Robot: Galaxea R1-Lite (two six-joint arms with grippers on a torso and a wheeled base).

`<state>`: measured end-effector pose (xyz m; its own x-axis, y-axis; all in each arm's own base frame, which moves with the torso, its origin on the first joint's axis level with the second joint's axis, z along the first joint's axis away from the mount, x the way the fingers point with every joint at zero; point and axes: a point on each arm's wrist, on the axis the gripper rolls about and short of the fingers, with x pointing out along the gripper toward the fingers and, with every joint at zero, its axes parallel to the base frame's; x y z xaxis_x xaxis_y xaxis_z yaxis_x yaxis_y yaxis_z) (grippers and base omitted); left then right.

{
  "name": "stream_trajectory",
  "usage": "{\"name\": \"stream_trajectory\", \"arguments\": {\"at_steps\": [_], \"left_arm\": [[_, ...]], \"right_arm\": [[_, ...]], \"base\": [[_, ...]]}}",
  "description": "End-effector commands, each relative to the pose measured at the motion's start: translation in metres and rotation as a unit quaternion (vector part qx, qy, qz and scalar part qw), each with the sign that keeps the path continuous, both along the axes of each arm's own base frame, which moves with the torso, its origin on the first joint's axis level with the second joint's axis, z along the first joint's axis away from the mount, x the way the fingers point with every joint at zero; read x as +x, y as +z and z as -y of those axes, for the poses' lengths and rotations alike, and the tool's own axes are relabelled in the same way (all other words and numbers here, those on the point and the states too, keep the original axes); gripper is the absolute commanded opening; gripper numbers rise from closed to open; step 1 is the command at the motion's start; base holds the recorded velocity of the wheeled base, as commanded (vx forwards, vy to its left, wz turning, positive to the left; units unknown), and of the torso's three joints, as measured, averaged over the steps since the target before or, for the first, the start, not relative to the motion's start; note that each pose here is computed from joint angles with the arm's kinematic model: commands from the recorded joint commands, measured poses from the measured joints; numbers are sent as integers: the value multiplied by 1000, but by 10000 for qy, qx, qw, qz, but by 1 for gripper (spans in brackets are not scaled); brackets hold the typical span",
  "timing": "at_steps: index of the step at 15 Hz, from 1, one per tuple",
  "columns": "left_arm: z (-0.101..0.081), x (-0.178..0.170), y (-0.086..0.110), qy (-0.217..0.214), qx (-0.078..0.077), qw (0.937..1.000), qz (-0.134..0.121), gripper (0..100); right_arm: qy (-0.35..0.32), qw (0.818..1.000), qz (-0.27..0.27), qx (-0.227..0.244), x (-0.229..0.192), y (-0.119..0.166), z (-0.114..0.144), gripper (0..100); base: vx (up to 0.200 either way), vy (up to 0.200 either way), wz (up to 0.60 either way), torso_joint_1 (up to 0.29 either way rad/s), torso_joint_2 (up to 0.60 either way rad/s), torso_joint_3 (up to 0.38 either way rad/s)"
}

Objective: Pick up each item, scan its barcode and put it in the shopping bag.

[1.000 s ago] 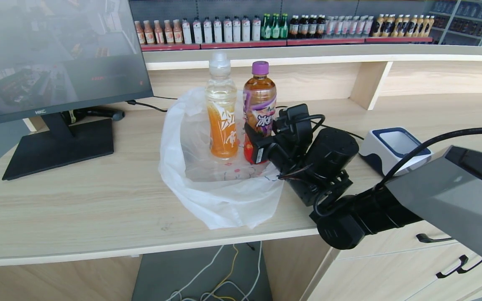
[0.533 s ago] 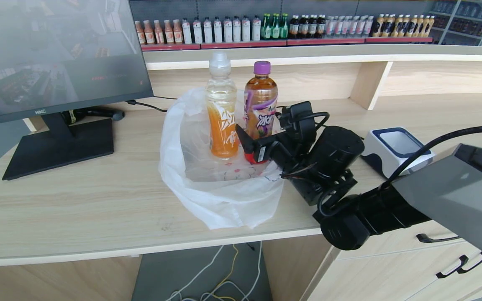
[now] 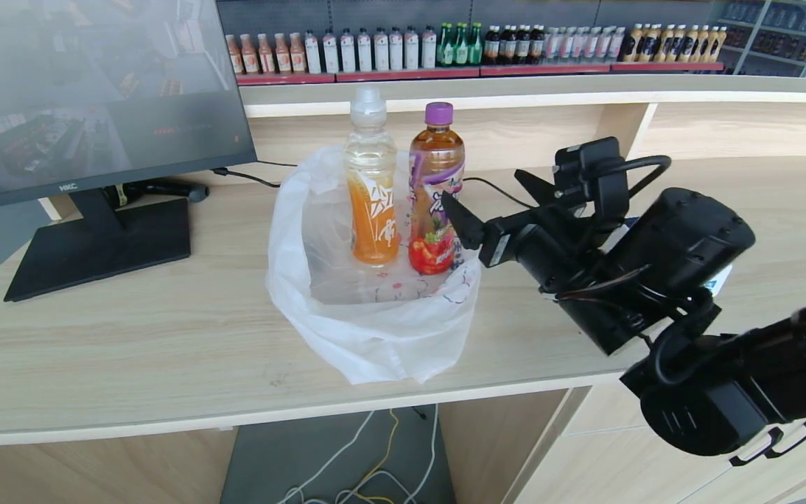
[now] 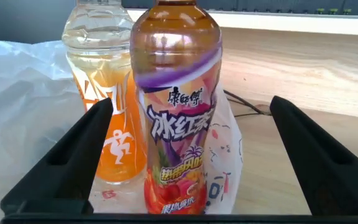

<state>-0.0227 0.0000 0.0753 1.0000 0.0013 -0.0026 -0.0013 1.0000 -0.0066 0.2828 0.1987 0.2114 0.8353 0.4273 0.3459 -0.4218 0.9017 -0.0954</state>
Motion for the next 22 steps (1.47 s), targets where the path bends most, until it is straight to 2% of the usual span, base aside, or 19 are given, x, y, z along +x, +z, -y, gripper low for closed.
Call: {"name": "stream_trajectory", "arguments": {"at_steps": [1,3,5,6,8,12,14,16,17,22], "left_arm": [[0,0,0,1,-5,10000,-3,100],[0,0,0,9,-5,10000,-3,100],[0,0,0,9,-5,10000,-3,100],[0,0,0,9,-5,10000,-3,100],[0,0,0,-6,2,10000,-3,100],[0,0,0,1,2,10000,-3,100],[0,0,0,1,2,10000,-3,100],[0,0,0,-6,2,10000,-3,100],[0,0,0,1,2,10000,-3,100],[0,0,0,1,2,10000,-3,100]], "right_arm": [[-765,9970,81,33,-57,19,89,100],[-1403,9901,-20,-21,-108,6,141,100],[-1598,9870,-176,-86,-175,-25,169,100],[-1627,9866,-104,-41,-198,-32,176,100],[-1817,9833,-54,53,-223,-34,185,100],[-1893,9776,-850,-346,-268,-71,199,100],[-1879,9739,-1170,-504,-283,-78,203,100],[-1865,9702,-1415,-623,-286,-84,204,100],[-1861,9668,-1597,-716,-284,-96,203,100],[-1603,9641,-1912,-911,-295,-127,206,100]], "base": [[0,0,0,0,0,0],[0,0,0,0,0,0],[0,0,0,0,0,0],[0,0,0,0,0,0],[0,0,0,0,0,0],[0,0,0,0,0,0],[0,0,0,0,0,0],[0,0,0,0,0,0],[0,0,0,0,0,0],[0,0,0,0,0,0]]}}
